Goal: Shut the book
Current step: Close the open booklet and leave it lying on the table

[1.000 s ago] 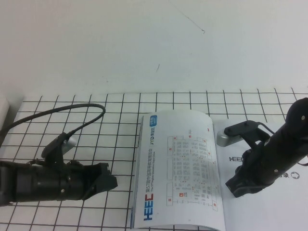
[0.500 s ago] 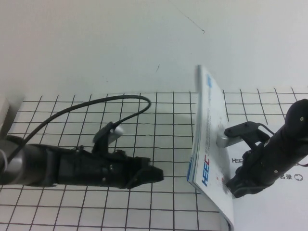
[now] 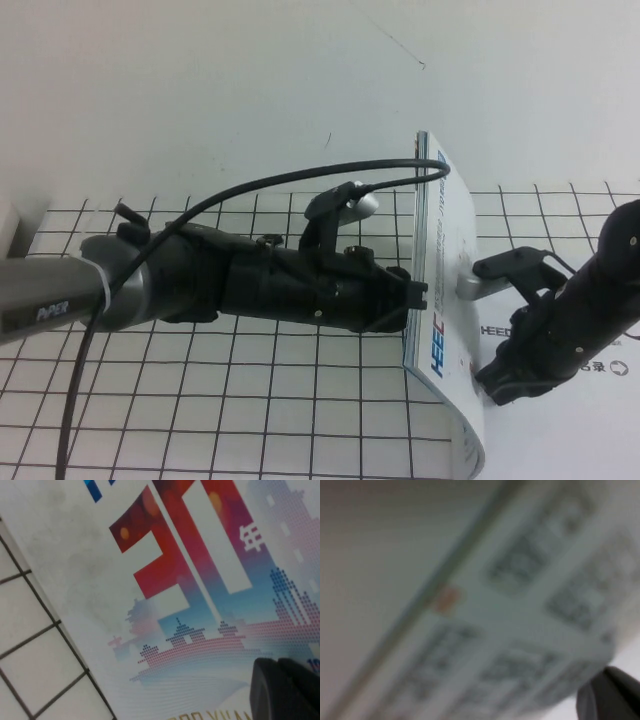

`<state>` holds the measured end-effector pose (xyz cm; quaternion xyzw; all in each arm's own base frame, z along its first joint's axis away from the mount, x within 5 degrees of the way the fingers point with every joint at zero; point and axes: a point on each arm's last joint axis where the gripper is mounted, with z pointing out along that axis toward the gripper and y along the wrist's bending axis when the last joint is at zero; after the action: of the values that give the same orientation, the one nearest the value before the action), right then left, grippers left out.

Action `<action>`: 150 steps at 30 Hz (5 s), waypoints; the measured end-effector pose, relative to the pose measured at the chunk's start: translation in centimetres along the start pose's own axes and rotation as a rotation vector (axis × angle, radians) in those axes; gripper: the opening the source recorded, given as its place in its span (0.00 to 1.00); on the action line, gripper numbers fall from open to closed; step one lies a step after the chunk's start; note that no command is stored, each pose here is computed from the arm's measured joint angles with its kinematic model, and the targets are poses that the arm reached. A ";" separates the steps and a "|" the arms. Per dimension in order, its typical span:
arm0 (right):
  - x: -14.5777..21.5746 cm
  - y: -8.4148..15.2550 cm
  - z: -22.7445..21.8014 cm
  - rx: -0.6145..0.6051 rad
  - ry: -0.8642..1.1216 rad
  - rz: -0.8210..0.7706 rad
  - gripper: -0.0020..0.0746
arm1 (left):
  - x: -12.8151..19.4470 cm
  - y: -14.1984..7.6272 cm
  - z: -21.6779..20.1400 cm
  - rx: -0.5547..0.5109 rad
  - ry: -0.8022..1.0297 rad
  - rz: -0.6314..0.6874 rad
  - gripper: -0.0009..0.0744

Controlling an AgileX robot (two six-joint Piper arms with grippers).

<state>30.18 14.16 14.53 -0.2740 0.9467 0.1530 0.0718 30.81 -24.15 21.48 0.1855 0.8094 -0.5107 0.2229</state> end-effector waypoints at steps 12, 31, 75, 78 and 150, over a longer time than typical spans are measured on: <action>-2.0 1.9 -13.3 0.240 -0.088 -0.116 0.02 | -0.2 -2.2 0.6 0.122 0.017 -0.024 0.01; 16.3 8.5 -28.9 0.508 -0.659 -0.205 0.02 | 0.3 -15.7 -15.0 -0.221 -0.018 0.563 0.01; 25.2 4.9 -12.2 0.540 -0.745 -0.237 0.02 | 18.3 -6.2 -21.7 -0.746 0.094 0.564 0.01; 25.2 4.8 -12.1 0.538 -0.735 -0.235 0.02 | 18.6 -6.1 -21.7 -0.747 0.122 0.553 0.01; 25.5 4.8 -12.2 0.546 -0.745 -0.225 0.02 | 25.1 -0.9 -24.4 -1.070 -0.626 0.426 0.01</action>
<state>5.54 1.38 21.64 -0.2723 0.8267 -0.0222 0.4919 5.28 -0.46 17.57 0.0478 0.7942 -0.0119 0.6057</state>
